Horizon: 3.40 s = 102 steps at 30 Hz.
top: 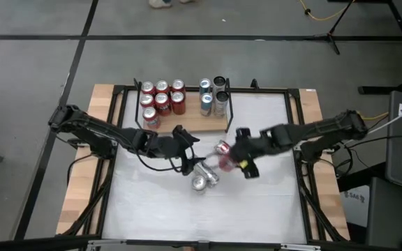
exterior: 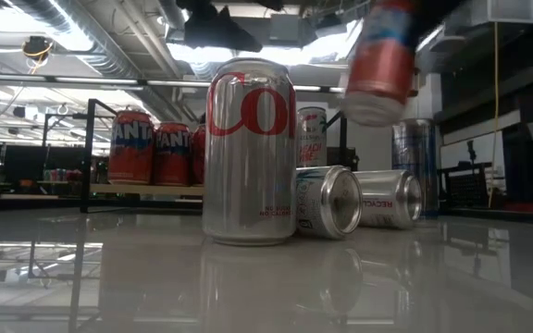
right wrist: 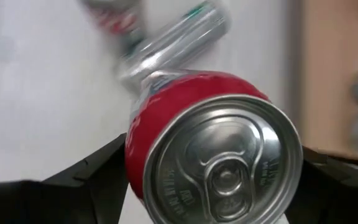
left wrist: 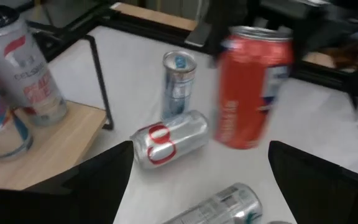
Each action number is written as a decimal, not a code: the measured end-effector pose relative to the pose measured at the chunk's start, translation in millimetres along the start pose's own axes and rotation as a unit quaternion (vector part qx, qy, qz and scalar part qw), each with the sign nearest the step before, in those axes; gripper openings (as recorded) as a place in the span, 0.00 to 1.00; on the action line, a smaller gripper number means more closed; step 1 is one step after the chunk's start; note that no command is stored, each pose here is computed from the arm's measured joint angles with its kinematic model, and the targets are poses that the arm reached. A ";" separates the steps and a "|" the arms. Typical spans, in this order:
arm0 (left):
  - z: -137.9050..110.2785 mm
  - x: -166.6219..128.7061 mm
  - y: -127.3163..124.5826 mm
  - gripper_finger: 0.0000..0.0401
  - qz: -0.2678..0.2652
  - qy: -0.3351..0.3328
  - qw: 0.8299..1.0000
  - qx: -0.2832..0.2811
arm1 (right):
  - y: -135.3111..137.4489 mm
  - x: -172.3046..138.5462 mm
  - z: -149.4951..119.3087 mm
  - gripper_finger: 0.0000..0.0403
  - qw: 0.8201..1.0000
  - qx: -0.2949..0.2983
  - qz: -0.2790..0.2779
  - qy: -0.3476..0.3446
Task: Place canned beverage on shelf
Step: Put the red soda can on the shelf aligned with the other red soda cans
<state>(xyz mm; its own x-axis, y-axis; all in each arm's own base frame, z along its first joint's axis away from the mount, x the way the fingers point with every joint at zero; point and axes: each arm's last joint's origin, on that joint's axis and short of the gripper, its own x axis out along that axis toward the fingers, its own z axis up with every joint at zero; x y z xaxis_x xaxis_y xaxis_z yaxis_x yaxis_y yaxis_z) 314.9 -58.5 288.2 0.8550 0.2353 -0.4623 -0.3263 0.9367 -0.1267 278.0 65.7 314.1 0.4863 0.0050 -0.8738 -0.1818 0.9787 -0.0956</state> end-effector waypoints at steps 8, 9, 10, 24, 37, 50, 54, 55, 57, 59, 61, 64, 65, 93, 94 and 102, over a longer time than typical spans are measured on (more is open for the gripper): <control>18.8 -30.0 33.4 0.91 -0.005 0.015 1.000 0.012 | -57.8 8.2 36.6 0.79 0.998 -0.050 -0.047 -0.008; 18.8 -34.9 37.8 0.91 0.001 0.024 1.000 0.015 | -63.9 12.2 40.7 0.79 0.997 -0.060 -0.050 -0.005; 19.8 -39.2 41.6 0.91 0.004 0.027 1.000 0.014 | -70.2 16.8 44.8 0.79 0.996 -0.068 -0.053 -0.001; 14.0 -85.6 66.9 0.91 0.035 0.089 0.995 0.013 | -123.8 103.2 73.8 0.79 0.989 -0.134 -0.028 0.054; 13.7 -86.4 66.5 0.91 0.034 0.090 0.995 0.015 | -123.4 149.2 66.6 0.79 0.983 -0.154 0.002 0.099; 13.7 -86.4 66.5 0.91 0.035 0.090 0.995 0.015 | -124.1 149.4 68.9 0.79 0.983 -0.158 -0.003 0.088; 13.7 -86.4 66.5 0.91 0.035 0.090 0.995 0.015 | -124.1 149.5 69.1 0.79 0.984 -0.158 -0.004 0.087; 13.7 -86.4 66.5 0.91 0.035 0.090 0.995 0.015 | -124.1 149.5 69.1 0.79 0.984 -0.158 -0.004 0.087; 13.8 -86.4 66.5 0.91 0.035 0.089 0.995 0.015 | -124.2 151.7 69.0 0.79 0.983 -0.158 -0.004 0.087; 13.8 -86.4 66.5 0.91 0.035 0.089 0.995 0.015 | -124.1 154.4 68.2 0.79 0.983 -0.158 -0.002 0.091; 13.8 -86.3 66.5 0.91 0.035 0.089 0.995 0.015 | -124.4 157.5 68.6 0.79 0.983 -0.158 -0.002 0.090; 13.8 -86.3 66.5 0.91 0.035 0.089 0.995 0.015 | -124.5 159.5 68.4 0.79 0.983 -0.158 -0.001 0.092; 13.8 -86.3 66.5 0.91 0.035 0.089 0.995 0.015 | -124.5 159.7 68.4 0.79 0.983 -0.158 -0.001 0.092; 13.8 -86.3 66.4 0.91 0.035 0.089 0.995 0.015 | -126.1 150.4 72.7 0.98 0.982 -0.159 -0.013 0.099; 13.8 -86.2 66.4 0.91 0.034 0.089 0.995 0.015 | -126.4 145.4 74.6 0.98 0.982 -0.159 -0.013 0.100; 14.2 -86.0 65.1 0.91 0.017 0.091 0.996 0.016 | -130.0 104.2 94.0 0.98 0.983 -0.159 -0.015 0.094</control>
<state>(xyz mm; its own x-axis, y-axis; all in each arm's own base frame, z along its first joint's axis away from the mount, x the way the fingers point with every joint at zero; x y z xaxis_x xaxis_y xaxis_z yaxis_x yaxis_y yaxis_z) 225.8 -14.2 332.2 0.7551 0.2185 -0.6181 -0.3385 0.9374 -0.0821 432.7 -41.7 280.3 0.3349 -0.0909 -0.9378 -0.4419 0.8639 -0.2415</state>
